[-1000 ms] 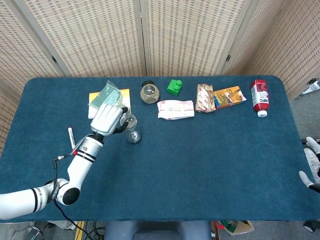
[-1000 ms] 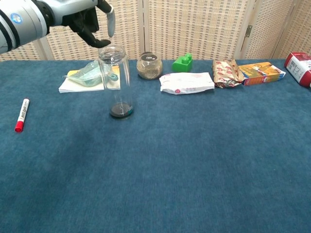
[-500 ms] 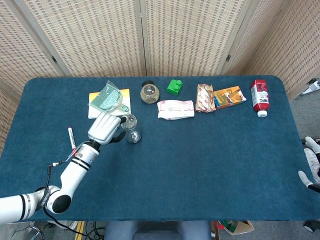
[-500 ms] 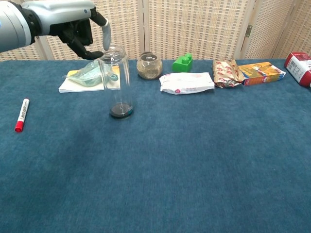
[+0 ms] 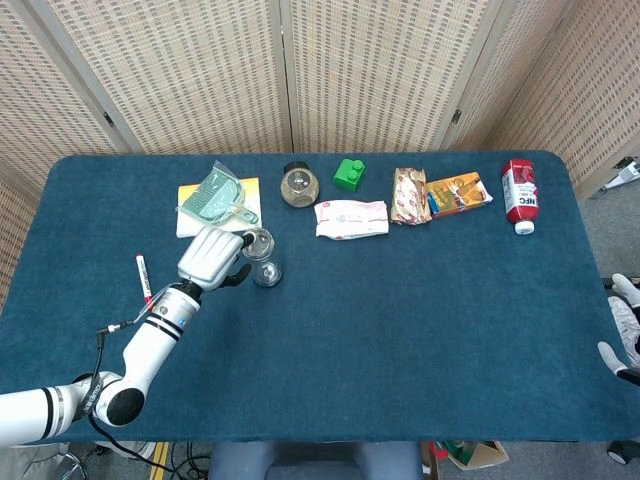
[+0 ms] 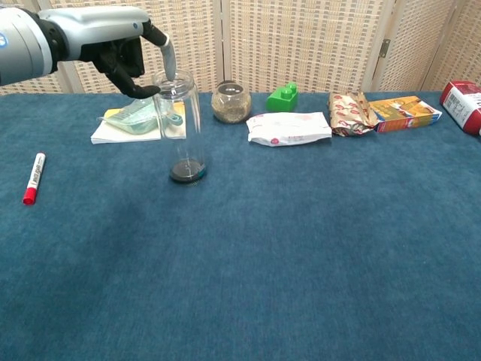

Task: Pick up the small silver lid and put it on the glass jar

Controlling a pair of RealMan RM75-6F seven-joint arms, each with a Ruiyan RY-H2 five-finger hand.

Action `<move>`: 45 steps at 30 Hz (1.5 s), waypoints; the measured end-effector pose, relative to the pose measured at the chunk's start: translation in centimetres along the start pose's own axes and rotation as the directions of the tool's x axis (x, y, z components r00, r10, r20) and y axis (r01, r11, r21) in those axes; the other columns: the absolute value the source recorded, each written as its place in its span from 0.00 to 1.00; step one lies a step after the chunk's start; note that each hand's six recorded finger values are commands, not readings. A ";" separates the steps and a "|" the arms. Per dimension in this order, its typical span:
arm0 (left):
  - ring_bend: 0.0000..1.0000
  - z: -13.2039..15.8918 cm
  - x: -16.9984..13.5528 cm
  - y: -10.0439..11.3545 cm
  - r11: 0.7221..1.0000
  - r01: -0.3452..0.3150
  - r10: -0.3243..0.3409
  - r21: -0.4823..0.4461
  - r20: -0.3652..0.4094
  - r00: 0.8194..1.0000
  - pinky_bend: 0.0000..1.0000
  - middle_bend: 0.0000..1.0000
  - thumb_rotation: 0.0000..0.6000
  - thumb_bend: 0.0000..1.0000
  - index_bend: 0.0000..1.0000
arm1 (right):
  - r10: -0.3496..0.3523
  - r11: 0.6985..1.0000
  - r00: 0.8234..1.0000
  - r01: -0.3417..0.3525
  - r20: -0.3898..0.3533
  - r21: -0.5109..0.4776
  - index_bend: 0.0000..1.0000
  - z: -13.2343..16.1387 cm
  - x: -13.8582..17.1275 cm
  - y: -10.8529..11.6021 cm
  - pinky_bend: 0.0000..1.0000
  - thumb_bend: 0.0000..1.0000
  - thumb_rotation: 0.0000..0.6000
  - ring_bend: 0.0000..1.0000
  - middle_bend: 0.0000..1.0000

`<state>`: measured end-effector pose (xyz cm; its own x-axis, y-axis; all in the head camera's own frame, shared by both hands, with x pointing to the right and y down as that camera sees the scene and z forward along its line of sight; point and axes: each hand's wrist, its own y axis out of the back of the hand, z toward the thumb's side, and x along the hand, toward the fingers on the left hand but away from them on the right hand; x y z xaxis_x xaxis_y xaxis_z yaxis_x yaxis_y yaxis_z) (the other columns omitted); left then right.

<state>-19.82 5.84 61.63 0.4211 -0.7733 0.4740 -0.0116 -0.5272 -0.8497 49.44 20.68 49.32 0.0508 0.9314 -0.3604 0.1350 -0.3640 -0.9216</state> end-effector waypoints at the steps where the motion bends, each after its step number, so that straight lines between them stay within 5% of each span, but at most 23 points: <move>1: 1.00 0.0 0.0 0.0 1.000 0.001 -0.001 0.000 -0.002 1.000 1.00 1.00 1.00 0.41 0.40 | 0.000 1.000 1.000 0.000 0.001 0.000 0.02 0.0 0.0 0.0 0.23 0.30 1.00 0.08 0.19; 24: 1.00 0.6 0.3 -1.1 0.999 0.032 -0.032 0.008 0.003 0.999 1.00 1.00 1.00 0.41 0.38 | -0.002 1.000 1.000 0.002 0.011 0.000 0.02 -0.4 0.2 0.0 0.23 0.30 1.00 0.08 0.19; 45: 1.00 0.2 0.4 0.1 1.000 -0.020 0.020 -0.014 -0.012 1.000 1.00 1.00 1.00 0.41 0.38 | 0.001 1.000 1.000 -0.001 0.013 -0.001 0.02 -0.4 0.2 -0.1 0.23 0.30 1.00 0.08 0.19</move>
<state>-19.50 5.56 61.73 0.4097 -0.7879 0.4598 -0.0332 -0.5166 -0.8556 49.87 20.91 49.41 0.0379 0.9311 -0.3628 0.1355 -0.3645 -0.9213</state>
